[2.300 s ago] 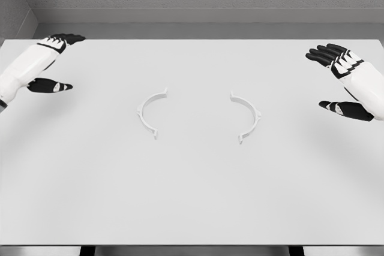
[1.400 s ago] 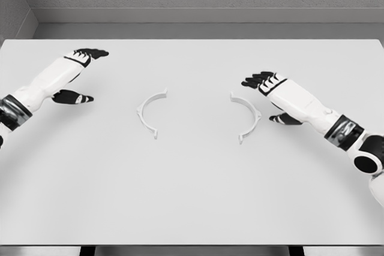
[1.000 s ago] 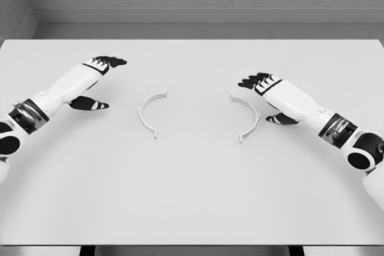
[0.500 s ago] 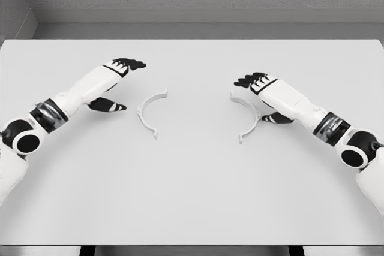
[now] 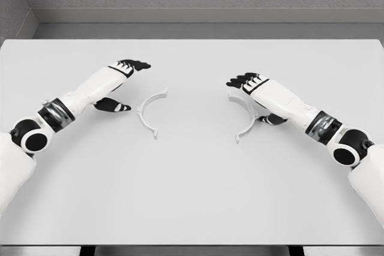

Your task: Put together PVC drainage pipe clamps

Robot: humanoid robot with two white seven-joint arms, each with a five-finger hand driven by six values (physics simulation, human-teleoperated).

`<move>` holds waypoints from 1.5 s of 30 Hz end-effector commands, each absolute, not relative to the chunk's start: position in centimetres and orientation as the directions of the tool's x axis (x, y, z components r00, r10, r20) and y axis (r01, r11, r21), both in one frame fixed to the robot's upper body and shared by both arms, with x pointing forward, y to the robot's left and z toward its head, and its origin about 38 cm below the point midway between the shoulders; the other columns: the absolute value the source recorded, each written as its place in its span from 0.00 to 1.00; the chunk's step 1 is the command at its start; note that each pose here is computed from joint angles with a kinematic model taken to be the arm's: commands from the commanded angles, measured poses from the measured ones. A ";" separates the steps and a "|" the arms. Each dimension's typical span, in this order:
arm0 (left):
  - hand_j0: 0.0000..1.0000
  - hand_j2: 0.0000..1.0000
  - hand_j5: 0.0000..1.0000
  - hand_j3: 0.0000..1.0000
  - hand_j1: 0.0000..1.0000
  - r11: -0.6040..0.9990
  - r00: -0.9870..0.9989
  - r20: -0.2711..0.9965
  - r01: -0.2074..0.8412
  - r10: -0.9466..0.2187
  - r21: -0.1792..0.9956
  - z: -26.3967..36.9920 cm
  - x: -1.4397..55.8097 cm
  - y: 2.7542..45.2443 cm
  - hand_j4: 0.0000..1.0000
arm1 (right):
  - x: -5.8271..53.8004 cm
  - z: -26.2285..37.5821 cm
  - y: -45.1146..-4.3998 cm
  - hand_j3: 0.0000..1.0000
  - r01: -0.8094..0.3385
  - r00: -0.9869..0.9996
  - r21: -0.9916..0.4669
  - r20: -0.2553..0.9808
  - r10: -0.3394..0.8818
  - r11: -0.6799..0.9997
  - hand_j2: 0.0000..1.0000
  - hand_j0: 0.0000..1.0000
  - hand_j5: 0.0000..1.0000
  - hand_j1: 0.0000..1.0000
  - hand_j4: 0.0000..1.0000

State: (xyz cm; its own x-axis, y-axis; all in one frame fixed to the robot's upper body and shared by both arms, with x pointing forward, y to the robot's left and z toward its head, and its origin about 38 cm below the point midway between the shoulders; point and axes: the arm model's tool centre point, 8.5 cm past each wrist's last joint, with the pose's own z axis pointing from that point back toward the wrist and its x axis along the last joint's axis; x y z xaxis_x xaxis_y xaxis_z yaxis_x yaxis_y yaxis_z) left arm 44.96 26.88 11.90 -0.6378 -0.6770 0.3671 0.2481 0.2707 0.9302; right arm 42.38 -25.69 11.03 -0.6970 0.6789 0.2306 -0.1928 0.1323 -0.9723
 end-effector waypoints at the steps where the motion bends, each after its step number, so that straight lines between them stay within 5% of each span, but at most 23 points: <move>1: 1.00 1.00 1.00 1.00 1.00 0.279 -0.633 0.380 0.258 -0.675 0.925 11.5 45.0 26.7 1.00 | 42.4 11.2 -25.4 1.00 -0.190 -0.702 -0.972 0.232 0.673 0.137 1.00 1.00 1.00 1.00 1.00; 45: 1.00 1.00 1.00 1.00 1.00 0.307 -0.661 0.408 0.270 -0.630 0.913 11.0 45.1 22.9 1.00 | 44.4 11.6 -22.7 1.00 -0.205 -0.716 -0.969 0.245 0.654 0.138 1.00 1.00 1.00 1.00 1.00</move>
State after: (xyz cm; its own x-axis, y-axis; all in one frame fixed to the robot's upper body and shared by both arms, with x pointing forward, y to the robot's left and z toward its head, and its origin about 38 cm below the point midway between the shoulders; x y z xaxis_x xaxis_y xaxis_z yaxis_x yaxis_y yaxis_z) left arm 45.11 22.98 10.91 -0.6612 -0.6341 0.4010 0.2697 0.2978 0.9157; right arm 44.39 -22.96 11.54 -0.7142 0.6584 0.2377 -0.2056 0.1273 -0.9703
